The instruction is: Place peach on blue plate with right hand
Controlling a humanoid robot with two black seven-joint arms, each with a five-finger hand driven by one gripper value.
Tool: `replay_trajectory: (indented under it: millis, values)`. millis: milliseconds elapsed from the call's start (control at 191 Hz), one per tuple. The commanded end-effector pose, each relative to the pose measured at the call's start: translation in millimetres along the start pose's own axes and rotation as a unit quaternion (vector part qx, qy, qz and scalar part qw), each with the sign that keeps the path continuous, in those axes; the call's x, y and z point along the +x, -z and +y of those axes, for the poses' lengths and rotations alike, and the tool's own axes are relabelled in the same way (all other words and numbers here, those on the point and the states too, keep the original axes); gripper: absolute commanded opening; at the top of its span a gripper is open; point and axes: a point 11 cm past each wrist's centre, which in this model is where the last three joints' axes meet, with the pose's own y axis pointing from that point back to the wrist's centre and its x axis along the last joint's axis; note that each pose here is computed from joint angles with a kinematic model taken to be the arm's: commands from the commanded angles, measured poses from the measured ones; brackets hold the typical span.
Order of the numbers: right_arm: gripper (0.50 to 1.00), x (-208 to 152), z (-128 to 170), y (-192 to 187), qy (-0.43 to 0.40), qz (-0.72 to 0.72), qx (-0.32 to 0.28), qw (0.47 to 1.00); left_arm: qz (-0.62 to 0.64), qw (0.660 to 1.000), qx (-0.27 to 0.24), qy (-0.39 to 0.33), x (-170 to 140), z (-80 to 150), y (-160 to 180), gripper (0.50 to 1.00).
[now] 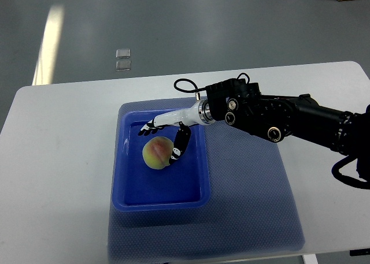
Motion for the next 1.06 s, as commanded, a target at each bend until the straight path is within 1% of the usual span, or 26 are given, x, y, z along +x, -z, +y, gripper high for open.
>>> replay_trajectory:
  millis: [0,31,78,84,94,126,178,183,256,309,314,319,361,434,492,544,549,617,711,764,769,832,884,889,931,1051]
  values:
    - [0.93,41,22,22,-0.036,0.011,0.022,0.999,0.0,1.0,0.0,0.001,-1,0,0,1.0]
    - [0.93,55,32,26,-0.054,0.008,0.031,0.998,0.0,1.0,0.0,0.001,-1,0,0,1.0]
    - [0.93,55,32,26,-0.054,0.008,0.031,0.998,0.0,1.0,0.0,0.001,-1,0,0,1.0]
    - [0.93,74,51,26,-0.081,-0.009,0.043,0.996,0.0,1.0,0.0,0.0,0,0,0,1.0]
    - [0.93,78,56,24,-0.088,-0.014,0.044,0.995,0.0,1.0,0.0,0.0,0,0,0,1.0]
    - [0.93,88,70,18,-0.107,-0.029,0.047,0.993,0.0,1.0,0.0,0.0,0,0,0,1.0]
    - [0.93,88,70,18,-0.107,-0.029,0.047,0.993,0.0,1.0,0.0,0.0,0,0,0,1.0]
    - [0.93,104,92,11,-0.142,-0.057,0.062,0.986,0.0,1.0,0.0,0.0,0,0,0,1.0]
    - [0.93,120,120,-1,-0.196,-0.114,0.096,0.969,0.0,1.0,0.0,0.001,-1,0,0,1.0]
    - [0.93,120,120,-1,-0.196,-0.114,0.096,0.969,0.0,1.0,0.0,0.001,-1,0,0,1.0]
    - [0.93,124,138,-18,-0.234,-0.176,0.127,0.948,0.0,1.0,0.0,0.001,-1,0,0,1.0]
    - [0.93,124,144,-24,-0.245,-0.193,0.134,0.941,-0.001,1.0,0.0,0.001,-1,0,0,1.0]
    - [0.928,126,156,-34,-0.271,-0.235,0.16,0.919,-0.001,1.0,0.0,0.001,-1,0,0,1.0]
    - [0.928,125,183,-61,-0.336,-0.35,0.24,0.841,-0.001,1.0,0.0,0.003,-2,0,0,1.0]
    - [0.928,117,195,-82,-0.364,-0.407,0.271,0.793,-0.001,1.0,0.0,0.004,-3,0,0,1.0]
    - [0.928,117,195,-82,-0.364,-0.407,0.271,0.793,-0.001,1.0,0.0,0.004,-3,0,0,1.0]
    - [0.93,104,203,-103,-0.385,-0.456,0.297,0.745,-0.002,1.0,0.0,0.004,-3,0,0,1.0]
    - [0.928,82,205,-128,-0.4,-0.516,0.316,0.689,-0.002,1.0,0.0,0.005,-4,0,0,1.0]
    - [0.93,52,188,-147,-0.398,-0.592,0.344,0.611,-0.004,1.0,0.0,0.006,-4,0,0,1.0]
    - [0.93,52,188,-147,-0.398,-0.592,0.344,0.611,-0.004,1.0,0.0,0.006,-4,0,0,1.0]
    - [0.93,38,178,-156,-0.398,-0.623,0.35,0.575,-0.005,1.0,0.0,0.006,-4,0,0,1.0]
    - [0.93,22,167,-167,-0.401,-0.655,0.348,0.538,-0.005,1.0,0.0,0.006,-5,0,0,1.0]
    - [0.93,22,167,-167,-0.401,-0.655,0.348,0.538,-0.005,1.0,0.0,0.006,-5,0,0,1.0]
    - [0.93,13,160,-176,-0.406,-0.674,0.343,0.513,-0.004,1.0,0.0,0.006,-5,0,0,1.0]
    - [0.93,7,155,-180,-0.407,-0.684,0.339,0.502,-0.004,1.0,0.0,0.006,-5,0,0,1.0]
    - [0.93,-1,146,-184,-0.41,-0.695,0.332,0.489,-0.003,1.0,0.0,0.006,-4,0,0,1.0]
